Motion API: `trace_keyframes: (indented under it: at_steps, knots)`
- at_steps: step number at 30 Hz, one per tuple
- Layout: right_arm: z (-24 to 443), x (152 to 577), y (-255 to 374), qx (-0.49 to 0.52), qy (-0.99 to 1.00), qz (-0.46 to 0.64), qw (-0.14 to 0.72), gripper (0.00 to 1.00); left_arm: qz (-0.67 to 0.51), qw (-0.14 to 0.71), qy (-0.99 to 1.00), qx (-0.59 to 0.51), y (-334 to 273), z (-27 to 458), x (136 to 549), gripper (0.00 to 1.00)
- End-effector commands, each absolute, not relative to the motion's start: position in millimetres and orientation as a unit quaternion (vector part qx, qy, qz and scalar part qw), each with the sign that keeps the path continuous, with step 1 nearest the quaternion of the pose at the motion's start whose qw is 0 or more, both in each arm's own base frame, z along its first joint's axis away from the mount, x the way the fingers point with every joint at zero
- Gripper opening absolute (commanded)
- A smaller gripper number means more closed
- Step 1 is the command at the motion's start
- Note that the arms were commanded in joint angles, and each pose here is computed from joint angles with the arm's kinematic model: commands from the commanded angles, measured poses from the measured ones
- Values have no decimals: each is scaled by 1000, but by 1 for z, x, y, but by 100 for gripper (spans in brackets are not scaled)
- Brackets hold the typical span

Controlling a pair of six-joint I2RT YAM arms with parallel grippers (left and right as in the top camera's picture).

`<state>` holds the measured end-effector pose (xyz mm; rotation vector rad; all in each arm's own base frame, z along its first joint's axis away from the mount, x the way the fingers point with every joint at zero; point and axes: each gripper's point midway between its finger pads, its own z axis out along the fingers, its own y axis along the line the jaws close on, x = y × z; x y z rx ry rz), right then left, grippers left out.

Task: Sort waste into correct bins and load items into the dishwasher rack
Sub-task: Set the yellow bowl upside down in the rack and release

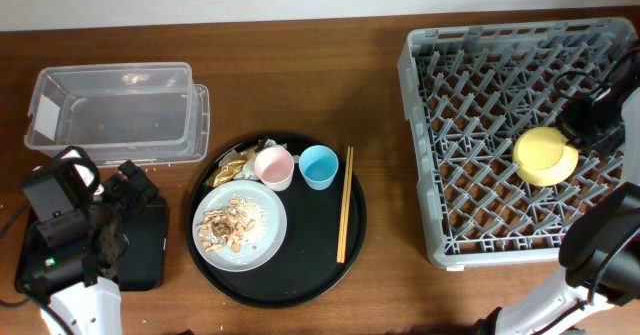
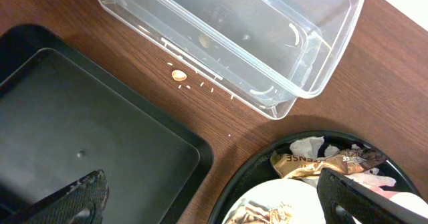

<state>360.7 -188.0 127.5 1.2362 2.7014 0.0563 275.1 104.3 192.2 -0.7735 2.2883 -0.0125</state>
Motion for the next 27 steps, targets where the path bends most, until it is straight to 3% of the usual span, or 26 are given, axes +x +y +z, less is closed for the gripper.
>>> trace_keyframes:
  at_steps: [1, 6, 16, 27]
  knots:
    - [127, 367, -176, 389, 915, 53, 87, 4, -2, 363, 880, -305, 108, 198, 276, 99]
    - [120, 364, -169, 370, 924, 51, 76, 4, -2, 362, 881, -305, 108, 198, 276, 99]
    - [116, 335, -203, 454, 887, -70, 43, 4, -2, 362, 881, -305, 108, 198, 276, 99]
    - [121, 342, -198, 449, 891, -49, 44, 4, -2, 362, 881, -305, 108, 198, 276, 99]
